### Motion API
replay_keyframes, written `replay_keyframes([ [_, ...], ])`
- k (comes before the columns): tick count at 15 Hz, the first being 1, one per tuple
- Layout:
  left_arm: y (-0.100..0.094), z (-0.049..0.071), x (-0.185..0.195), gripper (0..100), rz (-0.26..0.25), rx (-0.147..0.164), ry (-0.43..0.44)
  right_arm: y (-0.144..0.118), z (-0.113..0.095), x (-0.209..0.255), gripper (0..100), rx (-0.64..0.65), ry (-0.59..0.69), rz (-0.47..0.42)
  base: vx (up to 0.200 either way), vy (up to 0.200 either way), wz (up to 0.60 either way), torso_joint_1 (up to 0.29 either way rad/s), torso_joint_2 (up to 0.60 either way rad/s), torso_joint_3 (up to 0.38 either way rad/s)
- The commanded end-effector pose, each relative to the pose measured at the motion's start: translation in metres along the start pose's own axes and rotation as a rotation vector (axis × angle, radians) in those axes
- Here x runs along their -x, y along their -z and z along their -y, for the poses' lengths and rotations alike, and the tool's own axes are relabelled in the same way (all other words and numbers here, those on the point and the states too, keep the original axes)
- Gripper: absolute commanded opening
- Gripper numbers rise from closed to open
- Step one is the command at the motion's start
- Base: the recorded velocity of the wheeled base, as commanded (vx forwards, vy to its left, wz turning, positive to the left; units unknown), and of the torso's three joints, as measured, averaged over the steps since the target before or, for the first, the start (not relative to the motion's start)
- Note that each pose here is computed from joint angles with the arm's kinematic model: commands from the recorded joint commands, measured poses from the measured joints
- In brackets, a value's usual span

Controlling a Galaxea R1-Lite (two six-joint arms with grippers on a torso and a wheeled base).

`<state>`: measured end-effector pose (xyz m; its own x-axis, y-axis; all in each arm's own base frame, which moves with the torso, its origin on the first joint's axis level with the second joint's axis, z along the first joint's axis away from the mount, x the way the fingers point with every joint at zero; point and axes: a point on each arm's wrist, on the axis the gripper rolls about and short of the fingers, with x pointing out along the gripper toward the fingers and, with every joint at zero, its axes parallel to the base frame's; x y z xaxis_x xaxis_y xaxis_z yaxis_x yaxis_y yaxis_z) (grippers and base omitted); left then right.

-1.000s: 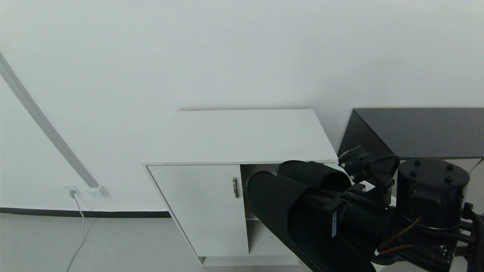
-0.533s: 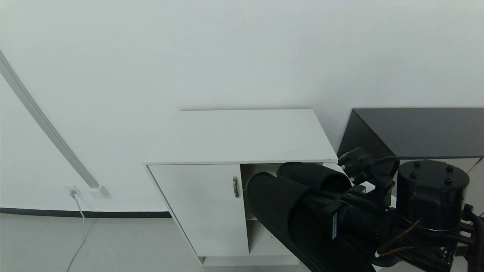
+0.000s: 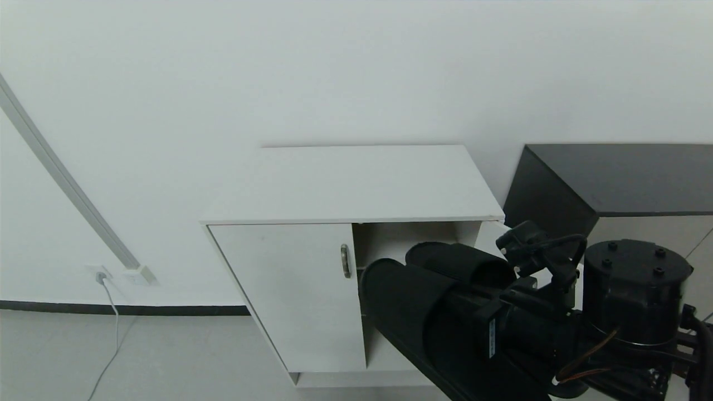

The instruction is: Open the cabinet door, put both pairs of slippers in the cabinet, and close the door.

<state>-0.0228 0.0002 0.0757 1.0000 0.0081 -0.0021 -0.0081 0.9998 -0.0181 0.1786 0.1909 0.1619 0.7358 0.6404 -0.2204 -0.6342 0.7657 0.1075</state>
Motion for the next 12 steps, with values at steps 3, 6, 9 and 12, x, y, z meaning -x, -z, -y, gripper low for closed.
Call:
replay_keyframes([
  [3, -0.0001, 0.0000, -0.0001, 0, -0.001, 0.000, 0.000, 0.0027, -0.0010, -0.0035, 0, 0.001, -0.003, -0.005, 0.000, 0.000, 0.00, -0.229, 0.54, 0.316],
  [6, 0.0003, 0.0000, -0.0002, 0, -0.002, 0.000, -0.001, 0.0050, -0.0009, -0.0030, 0, 0.003, -0.002, 0.000, 0.000, 0.000, 0.00, -0.214, 0.55, 0.318],
  [9, -0.0001, 0.0000, -0.0001, 0, -0.001, 0.000, 0.000, 0.0053, -0.0017, -0.0029, 0, 0.003, -0.005, 0.004, 0.000, 0.000, 0.00, -0.204, 0.53, 0.316],
  [12, -0.0001, 0.0000, -0.0001, 0, -0.001, 0.000, -0.001, 0.0078, -0.0019, -0.0038, 0, 0.004, -0.009, -0.006, 0.000, 0.000, 0.00, -0.181, 0.51, 0.318],
])
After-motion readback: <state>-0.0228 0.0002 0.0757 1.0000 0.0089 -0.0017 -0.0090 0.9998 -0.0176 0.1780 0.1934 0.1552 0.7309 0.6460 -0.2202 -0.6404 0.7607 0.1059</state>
